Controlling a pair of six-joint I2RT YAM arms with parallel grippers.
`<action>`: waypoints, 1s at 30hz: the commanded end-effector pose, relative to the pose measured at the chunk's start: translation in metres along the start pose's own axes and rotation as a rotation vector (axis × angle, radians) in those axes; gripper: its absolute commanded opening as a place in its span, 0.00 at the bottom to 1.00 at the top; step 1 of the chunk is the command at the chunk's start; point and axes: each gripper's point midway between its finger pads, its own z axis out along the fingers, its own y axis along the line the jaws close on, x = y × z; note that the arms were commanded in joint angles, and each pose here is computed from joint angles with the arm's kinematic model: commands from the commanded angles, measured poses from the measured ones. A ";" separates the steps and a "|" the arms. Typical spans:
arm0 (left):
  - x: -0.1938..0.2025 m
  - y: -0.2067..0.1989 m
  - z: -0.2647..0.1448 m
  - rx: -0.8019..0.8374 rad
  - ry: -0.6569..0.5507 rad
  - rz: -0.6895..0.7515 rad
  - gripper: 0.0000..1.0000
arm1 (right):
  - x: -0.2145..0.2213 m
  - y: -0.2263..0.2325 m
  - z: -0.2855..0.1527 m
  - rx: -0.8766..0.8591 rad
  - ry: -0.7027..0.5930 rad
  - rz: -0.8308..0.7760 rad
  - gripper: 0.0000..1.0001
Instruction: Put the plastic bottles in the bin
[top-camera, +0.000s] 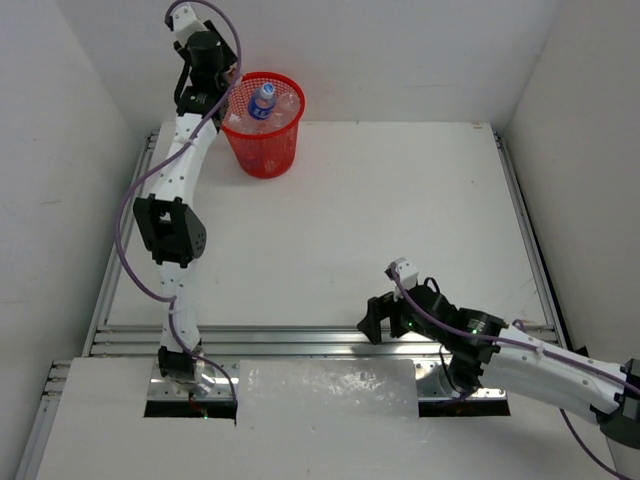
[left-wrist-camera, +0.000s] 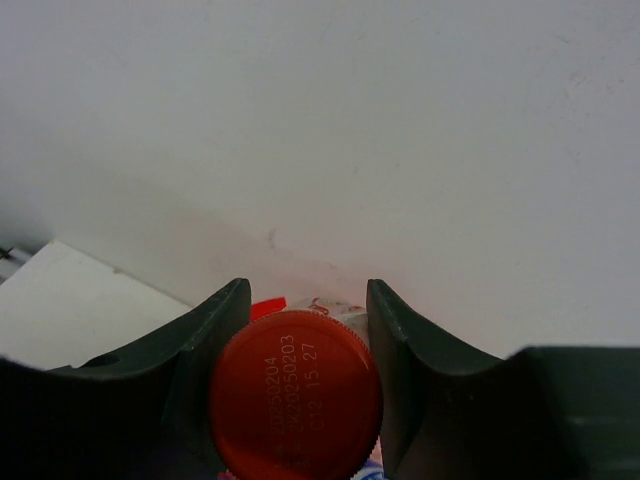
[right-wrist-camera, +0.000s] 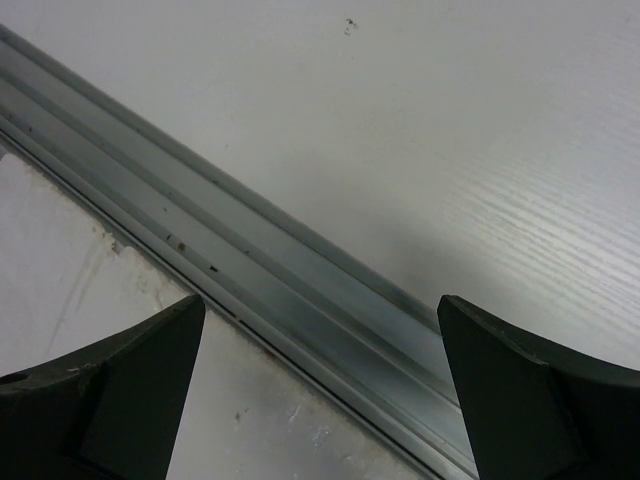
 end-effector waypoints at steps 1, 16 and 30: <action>-0.043 -0.024 0.004 0.114 -0.122 -0.050 0.38 | -0.002 0.012 0.001 -0.048 0.000 0.038 0.99; -0.050 -0.056 -0.021 0.333 -0.047 -0.066 1.00 | -0.017 0.015 0.014 0.013 0.030 0.008 0.99; -0.050 0.026 -0.157 0.144 0.214 -0.069 1.00 | -0.090 0.003 -0.029 0.133 -0.182 -0.054 0.99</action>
